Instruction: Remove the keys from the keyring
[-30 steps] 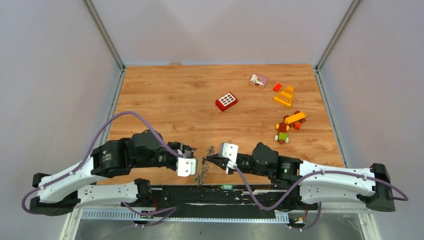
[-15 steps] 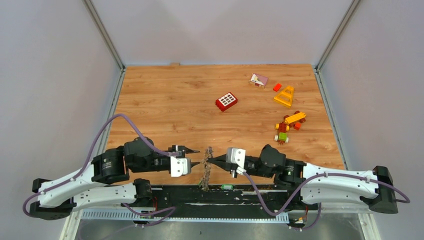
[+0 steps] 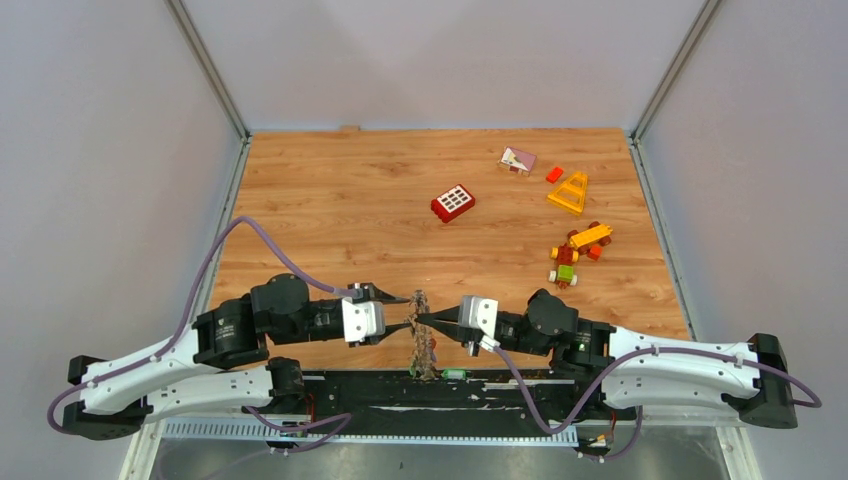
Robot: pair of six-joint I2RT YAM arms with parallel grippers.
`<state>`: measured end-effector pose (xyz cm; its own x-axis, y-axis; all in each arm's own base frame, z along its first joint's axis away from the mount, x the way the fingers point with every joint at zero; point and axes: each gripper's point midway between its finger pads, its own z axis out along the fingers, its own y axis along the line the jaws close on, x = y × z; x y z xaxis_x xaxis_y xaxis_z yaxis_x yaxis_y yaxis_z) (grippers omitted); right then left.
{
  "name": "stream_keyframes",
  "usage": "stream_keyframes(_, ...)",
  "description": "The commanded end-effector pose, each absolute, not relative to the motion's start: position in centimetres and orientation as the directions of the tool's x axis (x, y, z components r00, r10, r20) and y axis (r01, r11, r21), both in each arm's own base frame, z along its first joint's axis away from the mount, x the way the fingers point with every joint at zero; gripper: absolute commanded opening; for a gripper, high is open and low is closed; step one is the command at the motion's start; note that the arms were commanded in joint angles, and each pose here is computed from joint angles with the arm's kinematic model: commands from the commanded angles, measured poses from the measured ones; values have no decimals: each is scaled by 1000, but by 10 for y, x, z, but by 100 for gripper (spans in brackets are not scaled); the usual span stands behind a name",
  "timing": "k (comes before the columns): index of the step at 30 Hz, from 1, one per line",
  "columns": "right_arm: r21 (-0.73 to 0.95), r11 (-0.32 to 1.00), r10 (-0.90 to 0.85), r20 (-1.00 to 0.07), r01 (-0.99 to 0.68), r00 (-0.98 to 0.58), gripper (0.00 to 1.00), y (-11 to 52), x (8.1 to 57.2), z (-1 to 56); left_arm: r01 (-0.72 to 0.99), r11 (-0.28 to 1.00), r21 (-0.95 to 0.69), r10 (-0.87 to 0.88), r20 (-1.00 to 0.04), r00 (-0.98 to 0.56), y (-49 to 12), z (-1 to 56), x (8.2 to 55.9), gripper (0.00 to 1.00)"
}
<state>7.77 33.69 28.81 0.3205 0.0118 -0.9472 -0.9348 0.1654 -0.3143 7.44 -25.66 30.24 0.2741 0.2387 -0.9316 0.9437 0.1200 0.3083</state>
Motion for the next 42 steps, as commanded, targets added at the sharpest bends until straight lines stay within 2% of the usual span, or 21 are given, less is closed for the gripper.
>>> stream_keyframes(1, -336, 208, 142, -919, -919, 368, 0, 331, 76, 328, 956, 128, 262, 183, -954, 237, -264, 312, 71, 47)
stream_keyframes(10, -333, 220, 159, -915, -917, 371, 0, 327, 76, 333, 954, 110, 280, 256, -935, 245, -264, 297, 74, 34)
stream_keyframes(25, -329, 224, 173, -913, -917, 370, 0, 323, 75, 335, 947, 123, 297, 301, -920, 249, -259, 291, 79, 30)
stream_keyframes(42, -327, 234, 206, -904, -916, 375, 0, 318, 74, 338, 948, 125, 294, 301, -921, 246, -259, 291, 79, 15)
